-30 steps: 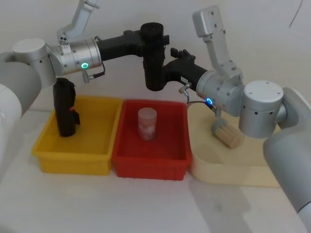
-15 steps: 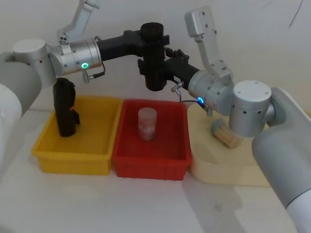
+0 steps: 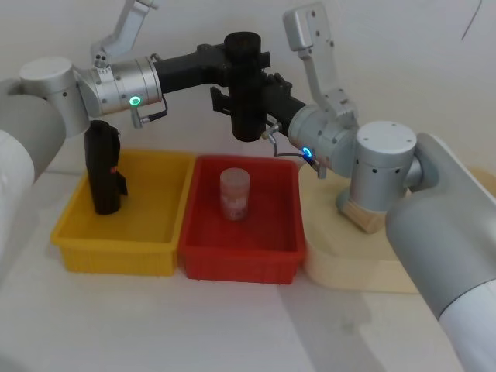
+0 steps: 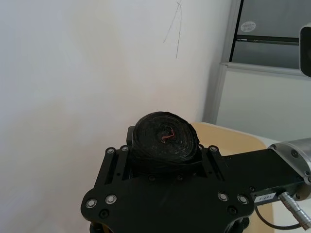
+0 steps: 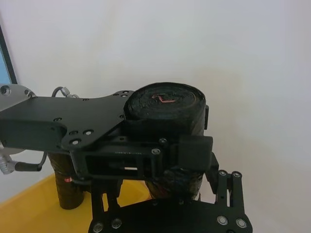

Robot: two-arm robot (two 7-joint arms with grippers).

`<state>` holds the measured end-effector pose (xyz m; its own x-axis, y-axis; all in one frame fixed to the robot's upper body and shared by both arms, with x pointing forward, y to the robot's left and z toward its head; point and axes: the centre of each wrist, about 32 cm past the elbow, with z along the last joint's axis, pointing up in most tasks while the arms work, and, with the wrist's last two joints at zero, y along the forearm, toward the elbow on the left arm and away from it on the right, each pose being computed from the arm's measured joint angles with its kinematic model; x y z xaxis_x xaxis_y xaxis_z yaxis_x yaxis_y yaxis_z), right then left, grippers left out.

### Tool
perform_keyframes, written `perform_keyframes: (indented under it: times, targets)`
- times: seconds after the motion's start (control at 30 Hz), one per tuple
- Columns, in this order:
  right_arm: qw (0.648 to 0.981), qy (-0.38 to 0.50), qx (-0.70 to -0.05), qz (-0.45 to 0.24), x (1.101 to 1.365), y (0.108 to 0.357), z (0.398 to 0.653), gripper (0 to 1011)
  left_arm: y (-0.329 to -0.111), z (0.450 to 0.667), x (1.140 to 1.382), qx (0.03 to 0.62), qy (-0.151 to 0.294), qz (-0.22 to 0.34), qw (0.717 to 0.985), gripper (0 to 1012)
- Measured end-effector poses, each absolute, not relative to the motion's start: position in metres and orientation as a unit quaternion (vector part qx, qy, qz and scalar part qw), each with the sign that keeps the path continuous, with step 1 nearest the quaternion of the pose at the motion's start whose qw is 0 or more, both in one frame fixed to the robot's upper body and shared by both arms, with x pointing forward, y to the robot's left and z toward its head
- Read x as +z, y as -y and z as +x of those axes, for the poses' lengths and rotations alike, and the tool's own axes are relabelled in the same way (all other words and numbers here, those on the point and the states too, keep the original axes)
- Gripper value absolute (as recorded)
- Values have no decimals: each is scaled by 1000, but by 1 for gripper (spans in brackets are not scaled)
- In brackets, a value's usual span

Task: Pick up the garbage bag with the one hand and transfer it to the other hand.

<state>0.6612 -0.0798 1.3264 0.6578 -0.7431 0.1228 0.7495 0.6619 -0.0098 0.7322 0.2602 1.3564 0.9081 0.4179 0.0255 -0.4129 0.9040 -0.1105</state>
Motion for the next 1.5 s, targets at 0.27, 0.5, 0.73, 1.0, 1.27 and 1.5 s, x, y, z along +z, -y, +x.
perform_keyframes:
  times: [0.27,0.5,0.73,1.0,1.27,1.5]
  targets:
    - [909,50,-412,-27,1325,73,664,1001,-260,732,1356,213,24,-51,975,523]
    - [909,48,-414,-27,1325,70,665,928,-260,732,1356,213,24,-51,975,523]
    - [909,47,-414,-26,1325,68,666,738,-260,732,1356,213,24,-51,975,523]
    - [908,46,-415,-26,1325,67,666,536,-260,732,1356,213,24,-51,975,523]
    - [908,46,-415,-26,1325,66,666,536,-260,732,1356,213,24,-51,975,523]
    - [908,46,-415,-26,1325,66,666,536,-260,732,1356,213,24,-51,975,523]
